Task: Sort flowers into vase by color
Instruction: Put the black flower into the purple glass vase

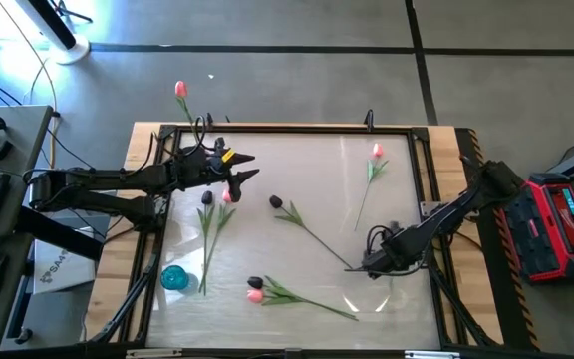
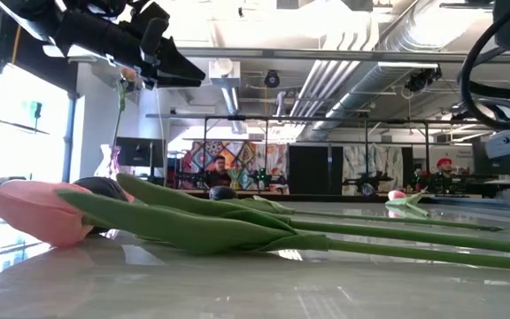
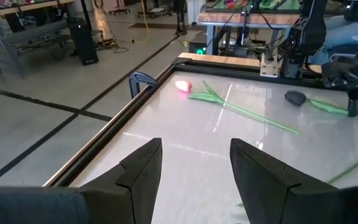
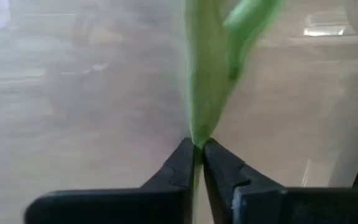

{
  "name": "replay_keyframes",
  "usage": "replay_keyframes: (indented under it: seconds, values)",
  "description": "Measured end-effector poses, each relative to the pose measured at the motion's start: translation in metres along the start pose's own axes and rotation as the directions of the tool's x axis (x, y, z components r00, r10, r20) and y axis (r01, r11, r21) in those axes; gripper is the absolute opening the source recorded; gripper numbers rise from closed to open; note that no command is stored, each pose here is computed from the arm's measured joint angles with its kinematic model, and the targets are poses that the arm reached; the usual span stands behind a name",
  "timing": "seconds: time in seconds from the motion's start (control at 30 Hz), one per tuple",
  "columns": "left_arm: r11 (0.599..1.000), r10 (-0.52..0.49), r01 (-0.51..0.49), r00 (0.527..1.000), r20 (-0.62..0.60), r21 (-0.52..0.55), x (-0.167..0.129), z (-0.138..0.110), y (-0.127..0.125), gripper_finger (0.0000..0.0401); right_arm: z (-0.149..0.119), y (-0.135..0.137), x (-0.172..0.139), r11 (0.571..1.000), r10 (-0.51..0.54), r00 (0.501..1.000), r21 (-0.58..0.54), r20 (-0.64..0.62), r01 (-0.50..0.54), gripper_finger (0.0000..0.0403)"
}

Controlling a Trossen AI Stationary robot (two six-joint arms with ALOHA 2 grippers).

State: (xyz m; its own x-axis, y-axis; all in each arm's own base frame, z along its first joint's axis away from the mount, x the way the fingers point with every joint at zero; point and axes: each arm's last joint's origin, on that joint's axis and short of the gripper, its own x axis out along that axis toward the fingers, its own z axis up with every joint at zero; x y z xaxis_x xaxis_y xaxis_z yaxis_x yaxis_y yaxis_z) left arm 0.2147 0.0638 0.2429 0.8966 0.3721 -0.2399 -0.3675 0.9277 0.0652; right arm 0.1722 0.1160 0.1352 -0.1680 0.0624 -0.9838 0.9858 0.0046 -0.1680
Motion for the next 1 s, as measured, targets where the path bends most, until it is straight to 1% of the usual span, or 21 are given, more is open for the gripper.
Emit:
replay_keyframes:
  seconds: [0.17,0.3,0.37,0.43,0.53,0.6,0.67,0.8,0.87,1.0]
  values:
    - [1.000,0.002,-0.002,1.000,0.002,0.000,0.000,0.000,0.000,0.0179,-0.002,0.001,-0.001,0.999,0.021,1.000,-0.031,0.012,-0.021,0.0006]
    - [1.000,0.002,-0.002,1.000,0.002,0.000,0.000,0.000,0.000,0.0179,0.000,0.009,-0.009,0.996,0.074,0.996,-0.046,0.050,-0.072,0.0004]
    - [1.000,0.003,-0.003,1.000,0.002,0.000,0.000,0.000,0.000,0.0179,0.004,0.018,-0.015,0.987,0.152,0.981,-0.074,0.122,-0.143,0.0003]
    - [1.000,0.002,-0.002,1.000,0.002,-0.002,0.000,0.000,0.000,0.0179,0.007,0.024,-0.020,0.976,0.207,0.964,-0.096,0.166,-0.194,0.0002]
    - [1.000,0.002,-0.002,1.000,0.001,-0.010,0.000,0.000,0.000,0.0179,0.011,0.029,-0.028,0.956,0.284,0.937,-0.131,0.202,-0.261,0.0001]
    - [1.000,-0.001,0.001,1.000,-0.002,-0.018,0.000,0.000,-0.001,0.0179,0.015,0.033,-0.035,0.934,0.353,0.906,-0.155,0.235,-0.323,0.0001]
    - [1.000,-0.003,0.003,1.000,-0.006,-0.024,0.000,-0.001,-0.001,0.0179,0.021,0.033,-0.043,0.914,0.401,0.873,-0.186,0.279,-0.360,0.0001]
    - [0.999,-0.009,0.008,1.000,-0.017,-0.036,0.000,-0.002,-0.003,0.0179,0.036,0.034,-0.062,0.855,0.515,0.772,-0.281,0.372,-0.435,0.0000]
    - [0.999,-0.013,0.012,0.999,-0.033,-0.043,0.000,-0.003,-0.004,0.0179,0.044,0.036,-0.071,0.825,0.562,0.721,-0.341,0.406,-0.451,0.0000]
    - [0.999,-0.028,0.025,0.997,-0.066,-0.048,-0.001,-0.007,-0.007,0.0179,0.058,0.046,-0.085,0.763,0.638,0.635,-0.465,0.434,-0.449,0.0000]
